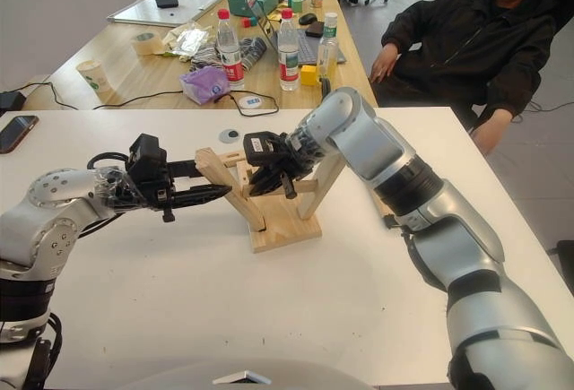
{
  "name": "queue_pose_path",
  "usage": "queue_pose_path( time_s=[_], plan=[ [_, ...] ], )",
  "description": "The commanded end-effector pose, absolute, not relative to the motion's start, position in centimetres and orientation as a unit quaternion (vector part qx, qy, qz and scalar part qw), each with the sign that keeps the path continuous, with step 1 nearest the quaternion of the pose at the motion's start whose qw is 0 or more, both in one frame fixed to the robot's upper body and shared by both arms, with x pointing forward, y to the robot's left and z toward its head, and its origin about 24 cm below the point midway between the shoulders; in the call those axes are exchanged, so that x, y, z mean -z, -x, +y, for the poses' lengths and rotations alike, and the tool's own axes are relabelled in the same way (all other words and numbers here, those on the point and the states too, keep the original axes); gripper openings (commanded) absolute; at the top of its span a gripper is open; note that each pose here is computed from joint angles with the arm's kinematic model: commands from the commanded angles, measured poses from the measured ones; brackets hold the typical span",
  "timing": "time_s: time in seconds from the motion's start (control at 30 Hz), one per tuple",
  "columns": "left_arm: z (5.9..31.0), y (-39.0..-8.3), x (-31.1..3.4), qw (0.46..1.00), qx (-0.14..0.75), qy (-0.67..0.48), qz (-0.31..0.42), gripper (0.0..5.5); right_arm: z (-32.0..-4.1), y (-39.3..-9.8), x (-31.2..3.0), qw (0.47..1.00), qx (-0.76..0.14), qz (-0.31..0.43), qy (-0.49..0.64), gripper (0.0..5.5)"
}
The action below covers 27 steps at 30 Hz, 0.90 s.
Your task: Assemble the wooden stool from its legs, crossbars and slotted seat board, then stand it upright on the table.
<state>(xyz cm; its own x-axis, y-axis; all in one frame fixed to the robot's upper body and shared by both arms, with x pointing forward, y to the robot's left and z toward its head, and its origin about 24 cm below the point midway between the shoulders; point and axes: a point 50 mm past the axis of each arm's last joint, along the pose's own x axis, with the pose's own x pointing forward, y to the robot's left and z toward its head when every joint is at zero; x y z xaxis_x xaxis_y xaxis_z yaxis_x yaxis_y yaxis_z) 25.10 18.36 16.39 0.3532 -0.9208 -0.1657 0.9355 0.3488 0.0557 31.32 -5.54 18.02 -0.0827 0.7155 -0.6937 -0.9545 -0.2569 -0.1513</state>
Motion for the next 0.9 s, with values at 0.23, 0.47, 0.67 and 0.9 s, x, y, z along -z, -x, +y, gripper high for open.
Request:
queue_pose_path(
  time_s=[0.23,0.47,0.67,0.9],
  plan=[
    [17.4,-24.6,-17.1,0.81,0.58,-0.083,0.018,2.03,-7.8,-30.7,-12.1,0.553,-0.695,0.302,0.346,0.39],
    [17.4,-24.6,-17.9,0.821,0.562,-0.102,-0.029,2.03,-7.9,-30.2,-11.5,0.53,-0.703,0.327,0.345,0.39],
    [17.3,-24.7,-18.4,0.822,0.552,-0.124,-0.07,2.03,-7.9,-30.2,-10.9,0.524,-0.703,0.346,0.335,0.39],
    [16.4,-25.6,-17.8,0.835,0.545,-0.072,-0.02,2.38,-6.8,-30.3,-12.2,0.544,-0.711,0.311,0.319,0.39]
  ],
)
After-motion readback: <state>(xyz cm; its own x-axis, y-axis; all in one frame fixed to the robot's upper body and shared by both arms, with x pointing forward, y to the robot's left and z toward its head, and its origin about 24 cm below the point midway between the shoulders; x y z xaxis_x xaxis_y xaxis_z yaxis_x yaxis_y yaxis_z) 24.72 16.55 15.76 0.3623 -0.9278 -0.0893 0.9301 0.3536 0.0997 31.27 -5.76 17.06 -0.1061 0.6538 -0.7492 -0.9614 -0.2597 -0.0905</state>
